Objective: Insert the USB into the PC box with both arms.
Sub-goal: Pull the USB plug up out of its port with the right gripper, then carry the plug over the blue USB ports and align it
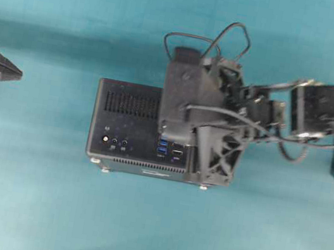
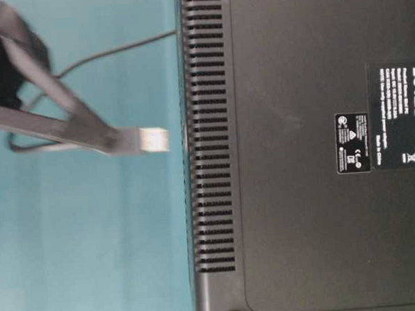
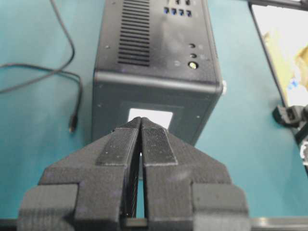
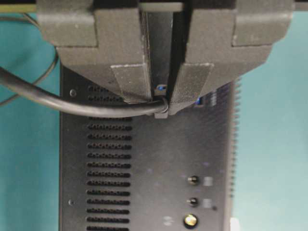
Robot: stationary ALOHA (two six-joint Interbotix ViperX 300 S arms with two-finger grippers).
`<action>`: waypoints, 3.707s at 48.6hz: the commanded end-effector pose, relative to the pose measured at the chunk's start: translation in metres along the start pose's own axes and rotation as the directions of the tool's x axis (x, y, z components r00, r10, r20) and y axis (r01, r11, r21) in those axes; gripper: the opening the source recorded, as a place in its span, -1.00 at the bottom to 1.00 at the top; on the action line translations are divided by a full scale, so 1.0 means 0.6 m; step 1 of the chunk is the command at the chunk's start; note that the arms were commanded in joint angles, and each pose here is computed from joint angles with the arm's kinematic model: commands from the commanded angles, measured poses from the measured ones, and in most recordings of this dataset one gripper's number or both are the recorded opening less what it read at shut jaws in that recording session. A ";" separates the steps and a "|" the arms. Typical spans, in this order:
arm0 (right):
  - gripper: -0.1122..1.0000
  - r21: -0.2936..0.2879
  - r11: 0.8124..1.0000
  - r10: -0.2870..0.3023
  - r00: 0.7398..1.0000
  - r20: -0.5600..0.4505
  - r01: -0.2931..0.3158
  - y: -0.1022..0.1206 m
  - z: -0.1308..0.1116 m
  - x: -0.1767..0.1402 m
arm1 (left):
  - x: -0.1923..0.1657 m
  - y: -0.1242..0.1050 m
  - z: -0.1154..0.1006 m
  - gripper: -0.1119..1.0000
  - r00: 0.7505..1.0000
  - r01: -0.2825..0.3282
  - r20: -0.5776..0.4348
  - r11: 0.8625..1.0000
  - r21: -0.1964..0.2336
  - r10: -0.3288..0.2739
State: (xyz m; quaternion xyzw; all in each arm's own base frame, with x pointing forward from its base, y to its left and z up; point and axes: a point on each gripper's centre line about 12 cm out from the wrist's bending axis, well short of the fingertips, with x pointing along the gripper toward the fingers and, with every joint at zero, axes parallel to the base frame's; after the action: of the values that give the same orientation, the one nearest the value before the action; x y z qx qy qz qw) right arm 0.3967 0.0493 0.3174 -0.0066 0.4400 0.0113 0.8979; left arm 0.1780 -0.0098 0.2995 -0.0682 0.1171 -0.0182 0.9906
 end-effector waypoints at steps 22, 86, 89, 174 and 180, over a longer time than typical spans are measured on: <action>-0.64 -0.005 0.999 -0.038 0.999 -0.015 0.038 -0.007 0.001 -0.018 | 0.003 -0.001 0.006 -0.79 1.000 0.002 0.009 1.000 -0.012 -0.002; -0.64 0.025 0.999 -0.025 0.999 -0.031 0.026 0.011 -0.003 -0.008 | 0.002 -0.001 0.001 -0.79 1.000 0.002 0.004 1.000 -0.026 -0.002; -0.64 0.027 0.999 -0.027 0.999 -0.032 0.028 0.009 -0.003 -0.007 | 0.002 -0.001 0.001 -0.79 1.000 0.002 0.004 1.000 -0.026 -0.002; -0.64 0.047 0.998 -0.042 0.999 -0.029 0.043 0.006 -0.004 -0.002 | 0.002 0.000 -0.004 -0.79 1.000 0.001 0.001 1.000 -0.029 -0.001; -0.64 0.043 0.998 -0.053 0.998 -0.029 0.054 0.002 -0.004 0.000 | 0.002 0.000 -0.004 -0.79 1.000 0.001 0.000 1.000 -0.029 -0.001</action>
State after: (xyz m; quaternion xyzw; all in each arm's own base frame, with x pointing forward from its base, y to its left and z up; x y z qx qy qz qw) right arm 0.3947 0.0535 0.3089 -0.0032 0.4624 -0.0163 0.8865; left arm 0.1773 -0.0098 0.2918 -0.0823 0.1249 -0.0157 0.9886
